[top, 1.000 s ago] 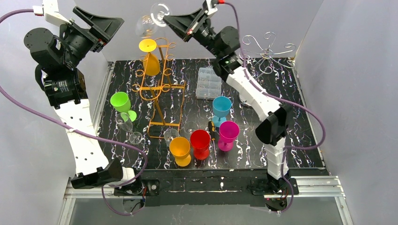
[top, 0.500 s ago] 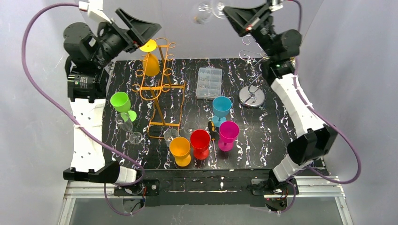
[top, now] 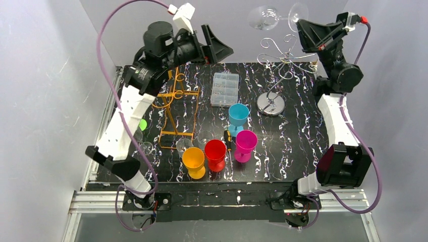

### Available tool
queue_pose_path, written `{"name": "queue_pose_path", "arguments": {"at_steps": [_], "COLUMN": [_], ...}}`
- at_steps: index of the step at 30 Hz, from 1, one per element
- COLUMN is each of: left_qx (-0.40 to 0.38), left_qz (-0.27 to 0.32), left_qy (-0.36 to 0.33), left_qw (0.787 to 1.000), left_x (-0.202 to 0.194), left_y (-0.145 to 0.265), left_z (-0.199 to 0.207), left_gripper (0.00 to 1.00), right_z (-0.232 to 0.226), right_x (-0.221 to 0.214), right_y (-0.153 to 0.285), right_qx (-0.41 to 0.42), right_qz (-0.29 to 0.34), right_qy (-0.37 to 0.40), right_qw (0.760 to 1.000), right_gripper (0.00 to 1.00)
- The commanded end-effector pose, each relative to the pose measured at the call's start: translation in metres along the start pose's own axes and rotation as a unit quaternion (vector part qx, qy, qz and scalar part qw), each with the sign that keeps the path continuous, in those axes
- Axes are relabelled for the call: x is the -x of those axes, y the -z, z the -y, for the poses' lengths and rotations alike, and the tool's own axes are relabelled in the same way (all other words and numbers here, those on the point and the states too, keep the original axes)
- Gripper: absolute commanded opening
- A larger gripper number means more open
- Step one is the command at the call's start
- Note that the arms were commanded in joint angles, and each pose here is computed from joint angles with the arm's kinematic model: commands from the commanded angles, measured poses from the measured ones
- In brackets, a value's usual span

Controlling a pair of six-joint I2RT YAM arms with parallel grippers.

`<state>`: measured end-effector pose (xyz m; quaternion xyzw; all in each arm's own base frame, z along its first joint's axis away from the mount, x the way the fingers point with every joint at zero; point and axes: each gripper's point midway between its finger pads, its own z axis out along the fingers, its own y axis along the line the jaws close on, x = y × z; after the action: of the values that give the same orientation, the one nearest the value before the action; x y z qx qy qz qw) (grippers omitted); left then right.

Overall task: Take the wine glass off the wine glass rack
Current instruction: Place the wine glass at the center of the board.

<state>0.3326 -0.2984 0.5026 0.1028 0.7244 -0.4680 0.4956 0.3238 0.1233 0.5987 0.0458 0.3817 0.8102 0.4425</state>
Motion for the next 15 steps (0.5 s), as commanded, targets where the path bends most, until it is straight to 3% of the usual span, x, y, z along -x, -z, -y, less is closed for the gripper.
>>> {"name": "queue_pose_path", "arguments": {"at_steps": [1,8,15], "left_qx": [-0.032,-0.12,-0.214], "left_qz": [0.011,0.019,0.035], "left_qy": [-0.018,-0.003,-0.005], "left_qw": [0.999,0.993,0.976], "left_x": [0.007,0.013,0.033], "left_y": [-0.008,-0.025,-0.038], "left_z": [0.01,0.031,0.049], "left_gripper": [0.98,0.92,0.72], "right_z": [-0.073,-0.071,-0.073], "right_x": [-0.027,-0.026,-0.03], "right_y": [0.032,0.04,0.039], "right_qx": [0.116,0.109,0.096], "right_qz": [-0.045,-0.035,-0.035], "right_qy": [-0.047,-0.058,-0.074], "right_qw": [0.991,0.992,0.992], "right_gripper": [0.01,0.01,0.01]}}
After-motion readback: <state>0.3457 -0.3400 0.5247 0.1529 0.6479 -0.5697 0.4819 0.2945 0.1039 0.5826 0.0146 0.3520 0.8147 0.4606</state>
